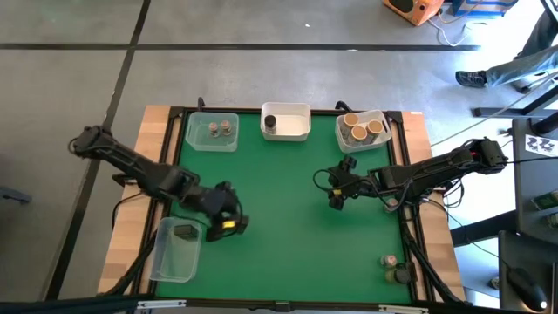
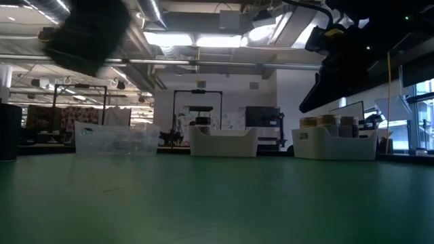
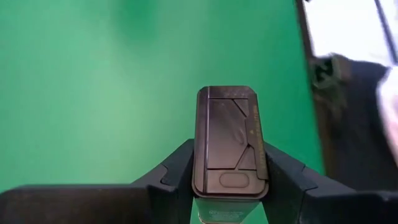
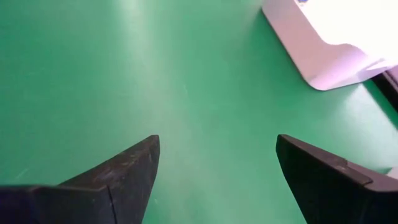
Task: Sort spices by type
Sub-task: Put the top right black seasoning can into the bottom transparent bin
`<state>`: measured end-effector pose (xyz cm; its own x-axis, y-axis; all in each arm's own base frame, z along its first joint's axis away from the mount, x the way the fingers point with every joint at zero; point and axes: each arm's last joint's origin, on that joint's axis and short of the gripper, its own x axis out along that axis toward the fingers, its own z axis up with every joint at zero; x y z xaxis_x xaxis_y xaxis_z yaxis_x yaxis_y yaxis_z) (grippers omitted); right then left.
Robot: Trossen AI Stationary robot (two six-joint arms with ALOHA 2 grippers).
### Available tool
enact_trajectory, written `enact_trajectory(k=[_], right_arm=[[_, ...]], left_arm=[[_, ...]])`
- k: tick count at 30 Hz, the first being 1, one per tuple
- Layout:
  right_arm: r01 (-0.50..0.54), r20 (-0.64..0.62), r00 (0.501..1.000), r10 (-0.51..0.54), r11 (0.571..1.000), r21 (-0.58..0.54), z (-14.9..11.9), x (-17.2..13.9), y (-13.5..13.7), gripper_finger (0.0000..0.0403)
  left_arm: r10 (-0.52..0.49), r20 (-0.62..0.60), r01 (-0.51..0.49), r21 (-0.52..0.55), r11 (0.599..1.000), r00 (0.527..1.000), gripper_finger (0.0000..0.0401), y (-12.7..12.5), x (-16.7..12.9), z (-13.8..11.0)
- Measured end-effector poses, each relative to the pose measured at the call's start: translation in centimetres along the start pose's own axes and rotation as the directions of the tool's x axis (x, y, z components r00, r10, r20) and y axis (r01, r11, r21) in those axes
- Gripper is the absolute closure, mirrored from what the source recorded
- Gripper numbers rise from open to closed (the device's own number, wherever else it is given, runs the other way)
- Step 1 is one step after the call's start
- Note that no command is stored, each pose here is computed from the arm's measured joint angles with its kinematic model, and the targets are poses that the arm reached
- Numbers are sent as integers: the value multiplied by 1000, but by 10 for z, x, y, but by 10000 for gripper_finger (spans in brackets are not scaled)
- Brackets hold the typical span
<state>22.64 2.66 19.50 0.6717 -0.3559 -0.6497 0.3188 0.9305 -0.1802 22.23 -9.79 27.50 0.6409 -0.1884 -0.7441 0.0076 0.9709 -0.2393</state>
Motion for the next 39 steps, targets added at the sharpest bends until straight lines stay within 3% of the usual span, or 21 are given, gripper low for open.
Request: enact_trajectory(k=[6, 11, 22, 30, 39], right_arm=[[43, 10, 999, -43, 999, 0, 0, 0, -1, 81], [61, 15, 998, -61, 998, 1, 0, 0, -2, 81], [60, 15, 998, -61, 998, 26, 0, 0, -2, 81], [60, 15, 998, -61, 998, 28, 0, 0, -2, 81], [60, 15, 998, -61, 996, 65, 0, 0, -2, 81]], left_arm=[[-21, -93, 12, -90, 996, 995, 276, -31, -14, -30], [87, -172, -118, -175, 978, 981, 274, -47, -25, -62], [117, -142, -152, -263, 953, 983, 273, -72, -45, -100], [158, -168, -197, -253, 947, 973, 272, -79, -55, -125], [264, -112, -279, -154, 948, 958, 272, -90, -44, -146]])
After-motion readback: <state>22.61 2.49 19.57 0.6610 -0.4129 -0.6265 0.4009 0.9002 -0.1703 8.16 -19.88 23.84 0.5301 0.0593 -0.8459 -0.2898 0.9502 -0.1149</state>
